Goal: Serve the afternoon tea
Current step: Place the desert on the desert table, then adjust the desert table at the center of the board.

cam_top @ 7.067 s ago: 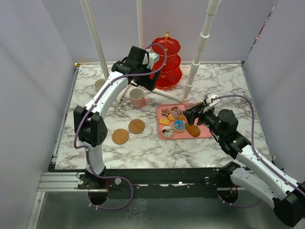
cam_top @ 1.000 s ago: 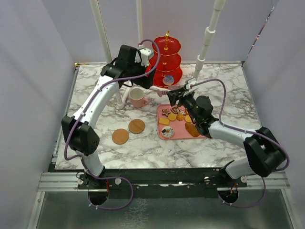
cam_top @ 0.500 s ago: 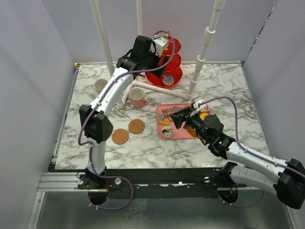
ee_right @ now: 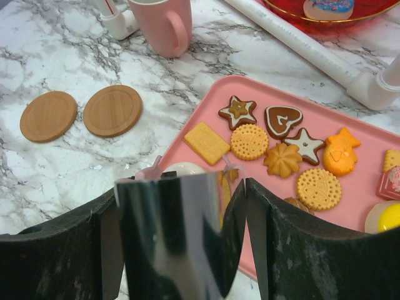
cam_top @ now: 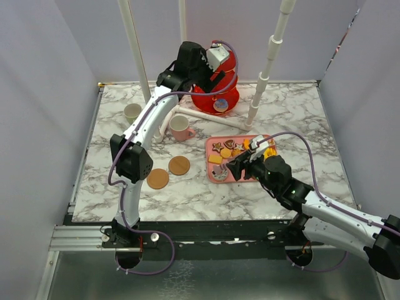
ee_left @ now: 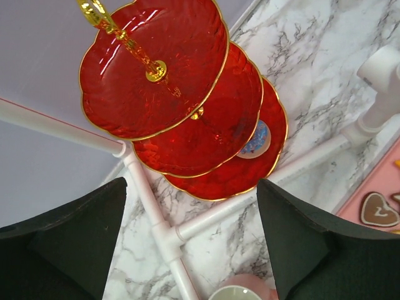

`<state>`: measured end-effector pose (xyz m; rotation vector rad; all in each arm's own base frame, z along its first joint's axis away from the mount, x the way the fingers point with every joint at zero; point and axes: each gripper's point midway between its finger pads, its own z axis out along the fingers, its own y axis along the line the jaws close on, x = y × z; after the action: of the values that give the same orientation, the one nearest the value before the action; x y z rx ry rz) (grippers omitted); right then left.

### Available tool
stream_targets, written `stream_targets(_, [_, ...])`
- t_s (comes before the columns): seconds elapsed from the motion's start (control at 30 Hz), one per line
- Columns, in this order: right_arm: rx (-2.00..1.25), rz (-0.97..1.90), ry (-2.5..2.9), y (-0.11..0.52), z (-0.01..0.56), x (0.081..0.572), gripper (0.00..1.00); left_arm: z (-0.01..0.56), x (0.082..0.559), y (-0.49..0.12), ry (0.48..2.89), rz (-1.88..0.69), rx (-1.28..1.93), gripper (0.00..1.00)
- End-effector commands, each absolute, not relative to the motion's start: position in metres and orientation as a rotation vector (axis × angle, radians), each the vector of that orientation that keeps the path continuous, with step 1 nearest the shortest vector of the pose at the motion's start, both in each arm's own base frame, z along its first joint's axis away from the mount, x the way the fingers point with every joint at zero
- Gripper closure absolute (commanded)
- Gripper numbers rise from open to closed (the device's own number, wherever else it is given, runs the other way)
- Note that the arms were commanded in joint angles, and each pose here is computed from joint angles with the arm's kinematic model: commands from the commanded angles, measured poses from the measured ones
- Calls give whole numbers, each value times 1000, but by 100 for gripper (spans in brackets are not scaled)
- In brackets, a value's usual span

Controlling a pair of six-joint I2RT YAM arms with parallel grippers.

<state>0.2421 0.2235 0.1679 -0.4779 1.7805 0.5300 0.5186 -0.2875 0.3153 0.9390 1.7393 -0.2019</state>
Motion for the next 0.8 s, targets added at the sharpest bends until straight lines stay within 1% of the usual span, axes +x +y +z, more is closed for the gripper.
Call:
stream_targets(0.0, [-470,506,1791,218,166,240,32,311,532,-297,1604,-82,1116,14])
stream_targets(0.1, [-476,505,1800,218,162,239,32,304,539,-299,1558,-21,1181,14])
stream_targets(0.17, [-480,512,1806,218,159,237,32,303,550,-297,1551,22,1137,15])
stream_targets(0.4, [-481,521,1803,216,155,234,32,310,573,-304,1489,66,1067,24])
stream_targets(0.47, [-479,529,1804,217,154,233,32,300,576,-305,1477,102,1114,23])
stream_targets(0.57, [-471,540,1801,217,154,233,32,283,584,-304,1474,161,1169,18])
stream_targets(0.63, [-469,544,1797,217,154,232,32,275,588,-302,1473,199,1195,18])
stream_targets(0.7, [-469,541,1801,217,153,232,32,275,593,-302,1473,207,1181,21])
stream_targets(0.77, [-473,538,1804,217,150,232,32,280,597,-305,1468,195,1148,29])
